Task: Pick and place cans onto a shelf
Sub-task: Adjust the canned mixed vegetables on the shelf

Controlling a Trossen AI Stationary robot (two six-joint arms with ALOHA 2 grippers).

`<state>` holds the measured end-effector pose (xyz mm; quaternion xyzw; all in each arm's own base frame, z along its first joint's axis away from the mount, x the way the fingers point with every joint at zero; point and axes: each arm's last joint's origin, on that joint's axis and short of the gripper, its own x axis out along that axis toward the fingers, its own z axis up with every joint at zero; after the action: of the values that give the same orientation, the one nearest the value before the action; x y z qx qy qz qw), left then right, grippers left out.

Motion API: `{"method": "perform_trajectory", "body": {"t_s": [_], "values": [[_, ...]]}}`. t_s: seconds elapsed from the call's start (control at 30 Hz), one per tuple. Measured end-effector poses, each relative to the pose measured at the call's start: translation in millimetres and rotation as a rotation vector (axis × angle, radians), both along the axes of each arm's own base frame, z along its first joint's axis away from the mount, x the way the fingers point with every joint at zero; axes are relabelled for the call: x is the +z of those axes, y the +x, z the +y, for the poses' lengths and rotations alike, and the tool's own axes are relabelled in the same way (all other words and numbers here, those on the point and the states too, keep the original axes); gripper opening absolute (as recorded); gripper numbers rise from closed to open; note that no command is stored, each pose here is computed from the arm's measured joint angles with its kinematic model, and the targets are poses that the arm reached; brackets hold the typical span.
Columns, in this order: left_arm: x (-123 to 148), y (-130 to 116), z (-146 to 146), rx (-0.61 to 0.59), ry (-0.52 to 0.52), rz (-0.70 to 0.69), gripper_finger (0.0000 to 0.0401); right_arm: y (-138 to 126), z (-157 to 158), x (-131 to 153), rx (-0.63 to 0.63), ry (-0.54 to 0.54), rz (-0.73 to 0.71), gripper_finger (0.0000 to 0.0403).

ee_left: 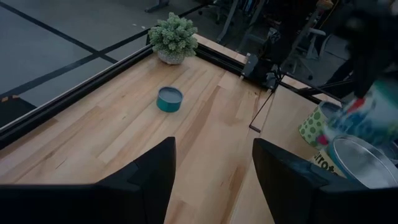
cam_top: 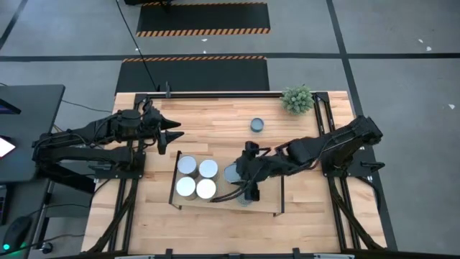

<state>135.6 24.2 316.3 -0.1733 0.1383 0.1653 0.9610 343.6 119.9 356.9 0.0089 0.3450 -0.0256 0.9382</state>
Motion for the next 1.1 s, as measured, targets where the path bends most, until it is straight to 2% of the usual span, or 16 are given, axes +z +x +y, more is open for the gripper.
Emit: {"method": "perform_trajectory", "body": {"t_s": [0.23, 0.53, 0.7, 0.9, 1.03, 1.1], "values": [[0, 0, 0, 0.000, 0.000, -0.001, 0.0220, -33, -8, 33, -0.058, 0.030, -0.072, 0.0297], [0, 0, 0, 0.000, 0.000, 0.000, 0.0220, -89, -6, 53, -0.056, 0.148, 0.033, 0.0298], [0, 0, 0, 0.000, 0.000, 0.000, 0.0220, -101, 2, 40, -0.070, 0.165, 0.109, 0.0298], [1, 0, 0, 0.001, 0.000, -0.006, 0.0220, -99, 10, 8, -0.098, 0.140, 0.207, 0.0298], [1, 0, 0, 0.000, 0.001, -0.008, 0.0220, -100, 9, -9, -0.122, 0.111, 0.237, 0.0298], [1, 0, 0, 0.000, 0.001, -0.008, 0.0220, -96, 10, -15, -0.117, 0.098, 0.207, 0.0298]]}}
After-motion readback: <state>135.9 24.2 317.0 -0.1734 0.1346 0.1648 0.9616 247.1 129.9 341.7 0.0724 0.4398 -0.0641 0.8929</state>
